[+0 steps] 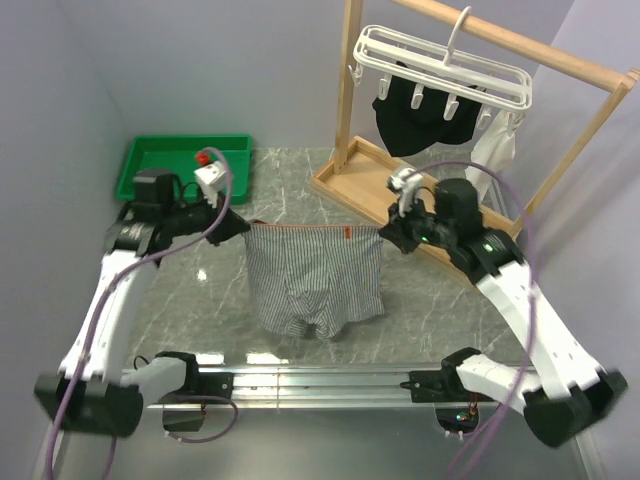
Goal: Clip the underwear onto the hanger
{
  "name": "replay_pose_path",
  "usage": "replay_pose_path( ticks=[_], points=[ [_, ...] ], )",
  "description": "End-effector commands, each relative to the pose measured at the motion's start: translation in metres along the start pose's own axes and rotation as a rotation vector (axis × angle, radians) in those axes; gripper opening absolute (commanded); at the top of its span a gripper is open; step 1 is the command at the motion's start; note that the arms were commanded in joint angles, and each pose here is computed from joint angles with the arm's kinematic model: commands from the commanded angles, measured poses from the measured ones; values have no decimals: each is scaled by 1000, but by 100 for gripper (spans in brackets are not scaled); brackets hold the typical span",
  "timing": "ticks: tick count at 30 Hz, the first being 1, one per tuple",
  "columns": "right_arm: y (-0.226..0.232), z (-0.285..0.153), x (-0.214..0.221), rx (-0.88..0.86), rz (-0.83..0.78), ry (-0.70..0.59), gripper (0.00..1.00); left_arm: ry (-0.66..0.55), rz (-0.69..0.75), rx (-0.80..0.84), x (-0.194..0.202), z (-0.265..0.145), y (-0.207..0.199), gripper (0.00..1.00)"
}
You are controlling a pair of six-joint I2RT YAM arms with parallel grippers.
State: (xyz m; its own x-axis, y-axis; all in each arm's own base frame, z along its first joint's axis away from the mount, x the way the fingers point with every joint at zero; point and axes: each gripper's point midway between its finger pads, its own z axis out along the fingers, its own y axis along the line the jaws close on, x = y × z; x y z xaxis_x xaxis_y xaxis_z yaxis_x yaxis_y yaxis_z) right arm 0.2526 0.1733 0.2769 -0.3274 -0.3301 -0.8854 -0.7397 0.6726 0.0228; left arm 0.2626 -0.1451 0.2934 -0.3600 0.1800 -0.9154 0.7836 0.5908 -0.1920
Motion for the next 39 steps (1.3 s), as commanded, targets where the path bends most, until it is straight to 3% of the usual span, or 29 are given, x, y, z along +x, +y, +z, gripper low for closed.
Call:
replay_pose_path(
  ticks=[1, 4, 5, 6, 7, 8, 10, 13, 21, 33, 36, 37, 39],
  points=[
    [-37, 52, 28, 99, 54, 111, 0, 121, -132, -124, 40, 38, 48, 4],
    [-59, 88, 45, 150, 79, 160, 0, 99, -199, -207, 47, 67, 88, 13],
    [-66, 97, 51, 175, 85, 180, 4, 64, -183, -260, 40, 73, 106, 35],
    [-76, 114, 63, 195, 104, 232, 17, 95, -211, -306, 53, 84, 125, 44],
    [-84, 118, 73, 228, 119, 284, 37, 103, -252, -337, 54, 88, 134, 53],
    [-93, 121, 72, 257, 134, 300, 46, 137, -263, -386, 57, 93, 151, 59],
    [-100, 123, 83, 281, 170, 342, 59, 146, -252, -415, 53, 94, 162, 60],
    [-95, 115, 81, 264, 160, 334, 59, 150, -262, -397, 56, 91, 157, 62],
    [-28, 131, 118, -22, 251, 460, 51, 234, -470, -229, 120, 104, 112, 54],
    [-46, 185, 155, 44, 268, 562, 48, 427, -652, -230, 207, 123, 114, 48],
    [-54, 185, 173, 90, 271, 647, 47, 487, -667, -202, 217, 124, 111, 38],
    [-56, 182, 179, 108, 262, 669, 47, 504, -673, -177, 219, 124, 107, 26],
    [-56, 175, 187, 121, 259, 709, 46, 552, -666, -155, 223, 116, 100, 14]
  ],
)
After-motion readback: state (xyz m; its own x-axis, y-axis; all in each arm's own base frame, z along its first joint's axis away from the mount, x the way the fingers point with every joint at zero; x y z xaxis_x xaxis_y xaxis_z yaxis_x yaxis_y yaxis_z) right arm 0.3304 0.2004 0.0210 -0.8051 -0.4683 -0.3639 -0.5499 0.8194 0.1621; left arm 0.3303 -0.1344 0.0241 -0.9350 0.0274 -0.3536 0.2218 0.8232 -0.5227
